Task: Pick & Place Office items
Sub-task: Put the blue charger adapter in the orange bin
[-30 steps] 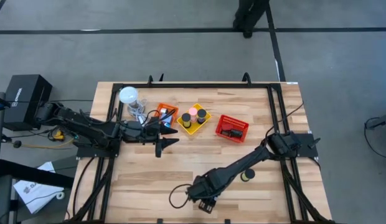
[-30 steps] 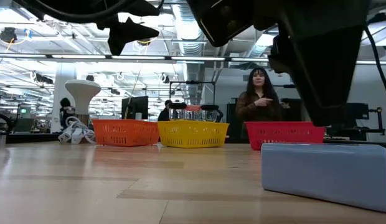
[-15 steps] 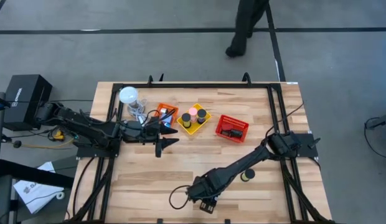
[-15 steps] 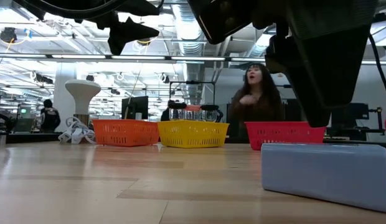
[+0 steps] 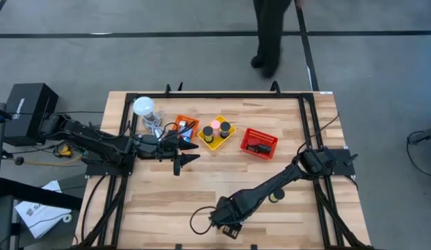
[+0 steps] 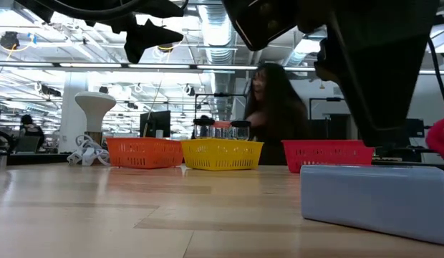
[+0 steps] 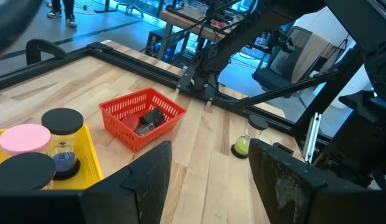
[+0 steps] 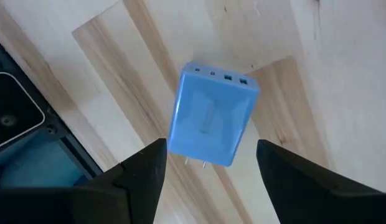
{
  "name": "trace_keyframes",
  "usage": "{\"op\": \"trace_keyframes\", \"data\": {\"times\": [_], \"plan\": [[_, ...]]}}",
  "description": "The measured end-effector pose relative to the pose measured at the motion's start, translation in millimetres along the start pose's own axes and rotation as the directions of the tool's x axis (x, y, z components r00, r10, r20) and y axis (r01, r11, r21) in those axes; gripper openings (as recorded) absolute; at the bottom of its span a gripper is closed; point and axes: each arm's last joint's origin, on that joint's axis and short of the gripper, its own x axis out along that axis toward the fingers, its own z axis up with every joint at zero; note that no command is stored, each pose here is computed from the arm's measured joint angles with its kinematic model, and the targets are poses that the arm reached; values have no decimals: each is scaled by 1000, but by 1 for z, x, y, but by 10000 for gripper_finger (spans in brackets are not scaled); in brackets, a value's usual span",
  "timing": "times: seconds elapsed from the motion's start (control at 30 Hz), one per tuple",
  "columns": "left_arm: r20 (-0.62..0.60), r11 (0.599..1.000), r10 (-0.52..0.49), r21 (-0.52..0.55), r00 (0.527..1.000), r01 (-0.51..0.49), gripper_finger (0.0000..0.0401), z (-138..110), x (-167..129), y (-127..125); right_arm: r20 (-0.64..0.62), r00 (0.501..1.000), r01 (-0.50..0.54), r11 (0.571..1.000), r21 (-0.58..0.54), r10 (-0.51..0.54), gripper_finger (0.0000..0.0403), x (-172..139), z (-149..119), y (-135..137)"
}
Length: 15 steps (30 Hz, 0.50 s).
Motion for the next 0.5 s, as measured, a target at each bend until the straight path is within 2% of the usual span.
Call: {"op": "trace_keyframes", "data": {"times": [0.3, 0.5], "plan": [[1, 1000, 0, 0, 1000, 0, 210, 0, 0, 0, 42, 999, 15, 999, 51, -17, 243, 0, -1, 2], [4, 1000, -1, -1, 1000, 1, 210, 0, 0, 0, 61, 998, 25, 997, 79, -30, 276, 2, -9, 7]]}}
